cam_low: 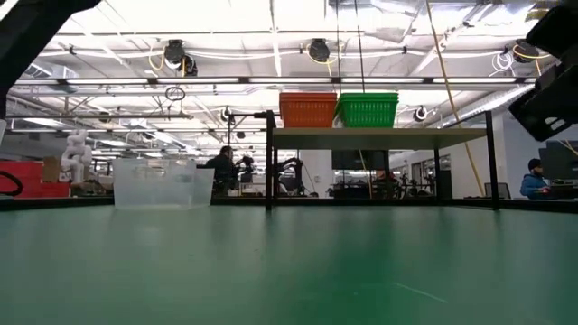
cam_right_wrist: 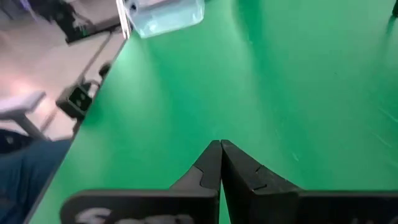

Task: Stack baskets on shelf by color
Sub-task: Put the middle right transparent bin on the shelf

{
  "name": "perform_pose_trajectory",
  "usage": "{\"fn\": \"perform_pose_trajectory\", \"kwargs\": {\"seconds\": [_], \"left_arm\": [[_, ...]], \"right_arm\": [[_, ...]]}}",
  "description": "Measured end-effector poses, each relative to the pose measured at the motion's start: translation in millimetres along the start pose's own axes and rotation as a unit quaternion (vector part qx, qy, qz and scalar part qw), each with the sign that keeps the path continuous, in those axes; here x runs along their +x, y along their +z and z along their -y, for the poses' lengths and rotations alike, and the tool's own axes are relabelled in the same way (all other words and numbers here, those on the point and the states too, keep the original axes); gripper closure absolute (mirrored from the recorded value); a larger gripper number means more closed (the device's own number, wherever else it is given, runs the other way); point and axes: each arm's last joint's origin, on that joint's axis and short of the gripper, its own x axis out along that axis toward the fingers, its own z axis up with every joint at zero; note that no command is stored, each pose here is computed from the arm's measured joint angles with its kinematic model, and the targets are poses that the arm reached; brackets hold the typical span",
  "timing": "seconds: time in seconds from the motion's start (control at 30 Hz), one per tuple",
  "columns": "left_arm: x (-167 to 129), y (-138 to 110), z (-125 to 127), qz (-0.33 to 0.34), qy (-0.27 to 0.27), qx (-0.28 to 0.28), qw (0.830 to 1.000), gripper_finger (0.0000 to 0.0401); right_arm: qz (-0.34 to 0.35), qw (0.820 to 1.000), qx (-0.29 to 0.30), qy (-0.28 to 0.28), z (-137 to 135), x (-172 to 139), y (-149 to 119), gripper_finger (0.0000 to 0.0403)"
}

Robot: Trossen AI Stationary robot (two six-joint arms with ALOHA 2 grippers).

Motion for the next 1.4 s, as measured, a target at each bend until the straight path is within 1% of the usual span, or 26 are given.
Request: {"fn": "perform_pose_trajectory", "kwargs": {"seconds": [0.13, 0.2, 0.27, 0.4, 0.47, 0.53, 0.67, 0.73, 0.87, 1.07, 1.23, 1.4], "left_arm": [[6.2, -11.4, 0.3, 0.018, 0.003, 0.018, 1.0, 0.04], [7.6, -15.7, 0.2, 0.02, -0.003, 0.025, 0.999, 0.04], [11.3, -22.4, 0.1, 0.036, 0.003, 0.039, 0.999, 0.04], [16.1, -35.7, -2.4, 0.042, 0.01, 0.049, 0.998, 0.0401], [16.8, -41.0, -5.5, 0.031, 0.011, 0.042, 0.999, 0.0401], [21.0, -47.9, -7.3, 0.035, 0.016, 0.042, 0.998, 0.0401], [27.1, -62.0, -12.7, 0.009, 0.018, 0.017, 1.0, 0.0401], [29.8, -67.8, -15.9, -0.016, 0.023, 0.002, 1.0, 0.0401], [36.2, -75.7, -20.4, -0.037, 0.033, -0.003, 0.999, 0.0401], [42.7, -76.4, -24.8, -0.039, 0.041, 0.0, 0.998, 0.0401], [39.9, -78.6, -32.0, -0.065, 0.053, -0.008, 0.996, 0.0401], [37.4, -85.1, -35.5, -0.089, 0.051, -0.029, 0.994, 0.0401]], "right_arm": [[0.012, 1.0, 0.004, -0.001, 6.2, 2.9, -6.2, 0.0403], [0.017, 1.0, 0.007, -0.002, 8.3, 3.8, -7.7, 0.0403], [0.021, 1.0, 0.009, -0.003, 9.5, 4.4, -7.9, 0.0403], [0.03, 1.0, 0.005, -0.008, 10.7, 5.5, -5.6, 0.0403], [0.038, 0.999, 0.003, -0.006, 10.5, 6.0, -3.9, 0.0403], [0.045, 0.999, 0.001, -0.004, 10.2, 6.4, -1.9, 0.0403], [0.05, 0.999, -0.004, -0.007, 11.1, 7.3, -0.3, 0.0403], [0.05, 0.999, -0.004, -0.008, 11.6, 7.7, 0.0, 0.0403], [0.047, 0.999, -0.005, -0.004, 12.3, 8.4, 0.7, 0.0403], [0.048, 0.999, -0.008, -0.007, 13.1, 8.7, 1.0, 0.0403], [0.048, 0.999, -0.013, -0.007, 13.0, 8.7, 1.2, 0.0403], [0.049, 0.999, -0.013, -0.007, 12.9, 8.7, 1.4, 0.0403]]}}
